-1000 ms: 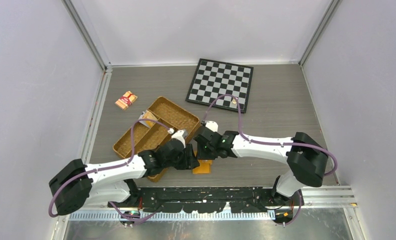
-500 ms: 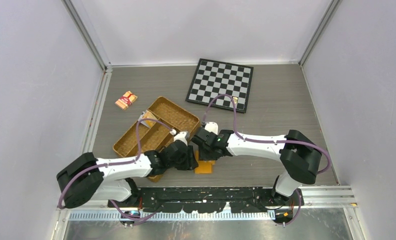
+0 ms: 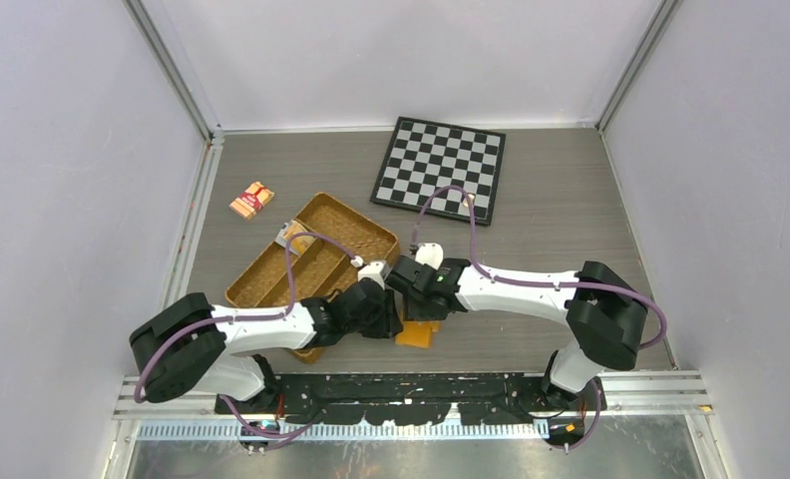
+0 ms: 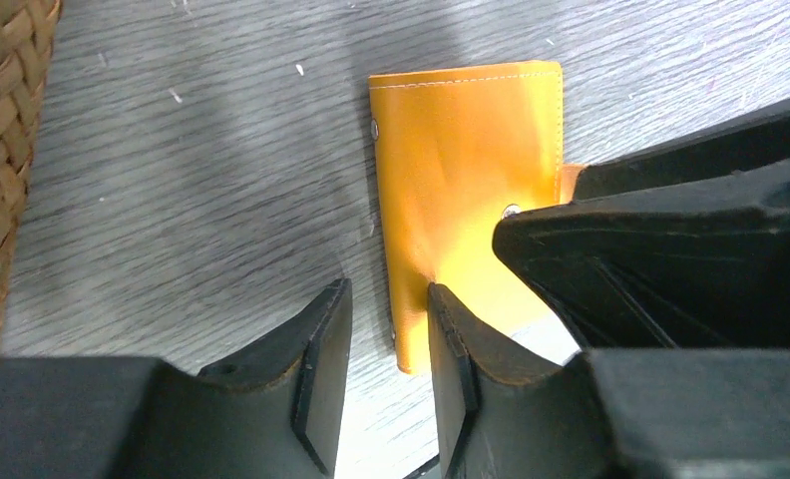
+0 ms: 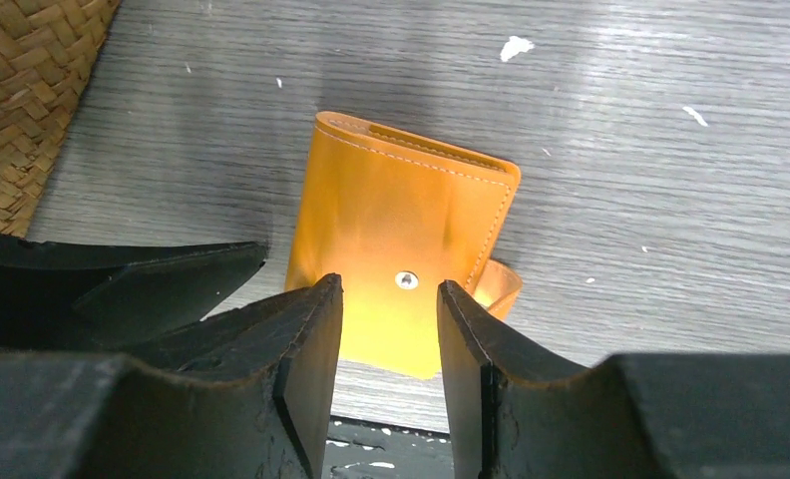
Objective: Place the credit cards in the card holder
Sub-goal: Move the card holder to the center of the board, then turn over the card holder at the center of the board.
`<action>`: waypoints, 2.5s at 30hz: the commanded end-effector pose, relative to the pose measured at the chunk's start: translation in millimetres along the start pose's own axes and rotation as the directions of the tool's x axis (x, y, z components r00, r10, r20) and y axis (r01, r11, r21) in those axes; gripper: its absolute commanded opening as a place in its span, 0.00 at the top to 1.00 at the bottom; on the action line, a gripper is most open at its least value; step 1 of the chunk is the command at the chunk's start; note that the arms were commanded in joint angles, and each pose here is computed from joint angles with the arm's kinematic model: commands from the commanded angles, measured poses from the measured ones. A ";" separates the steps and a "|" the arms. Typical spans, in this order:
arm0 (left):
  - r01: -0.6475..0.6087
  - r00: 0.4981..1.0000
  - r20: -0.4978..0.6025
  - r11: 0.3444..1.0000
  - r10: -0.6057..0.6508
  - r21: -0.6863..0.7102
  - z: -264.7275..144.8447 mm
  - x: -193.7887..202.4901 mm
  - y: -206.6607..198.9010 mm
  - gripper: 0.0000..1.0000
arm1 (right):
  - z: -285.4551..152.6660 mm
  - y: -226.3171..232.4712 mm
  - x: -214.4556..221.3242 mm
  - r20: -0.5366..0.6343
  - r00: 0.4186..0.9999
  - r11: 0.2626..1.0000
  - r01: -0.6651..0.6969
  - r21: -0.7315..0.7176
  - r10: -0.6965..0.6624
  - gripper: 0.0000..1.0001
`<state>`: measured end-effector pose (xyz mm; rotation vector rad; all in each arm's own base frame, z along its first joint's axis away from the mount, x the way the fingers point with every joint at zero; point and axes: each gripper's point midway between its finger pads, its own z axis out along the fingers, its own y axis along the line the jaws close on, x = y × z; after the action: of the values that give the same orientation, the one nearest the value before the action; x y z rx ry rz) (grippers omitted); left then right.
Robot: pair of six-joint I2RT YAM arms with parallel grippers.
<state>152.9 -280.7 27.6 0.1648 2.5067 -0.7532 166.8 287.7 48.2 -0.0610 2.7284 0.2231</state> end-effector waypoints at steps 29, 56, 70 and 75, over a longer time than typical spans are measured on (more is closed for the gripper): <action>-0.065 0.998 -0.019 0.996 0.064 -0.067 16.8 8.1 8.8 0.81 | -0.6 -32.0 15.2 0.045 0.967 0.955 -0.238 -0.178 0.250 0.65; -0.046 0.998 -0.042 0.997 0.043 -0.064 22.1 14.4 8.8 0.92 | -13.8 -19.5 1.8 0.019 0.935 0.849 -0.314 -0.424 0.355 0.82; -0.040 0.998 -0.051 0.998 0.038 -0.045 24.1 16.9 5.9 1.00 | -6.9 -3.9 4.0 0.004 0.942 0.814 -0.289 -0.503 0.337 0.81; -0.037 0.997 -0.065 0.998 0.034 -0.043 26.7 20.8 6.6 1.00 | -1.4 -3.7 5.4 0.006 0.942 0.813 -0.287 -0.506 0.336 0.80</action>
<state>158.7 -301.0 22.1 0.1979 2.4894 -0.7651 151.8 250.9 23.8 0.2787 2.5995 0.7946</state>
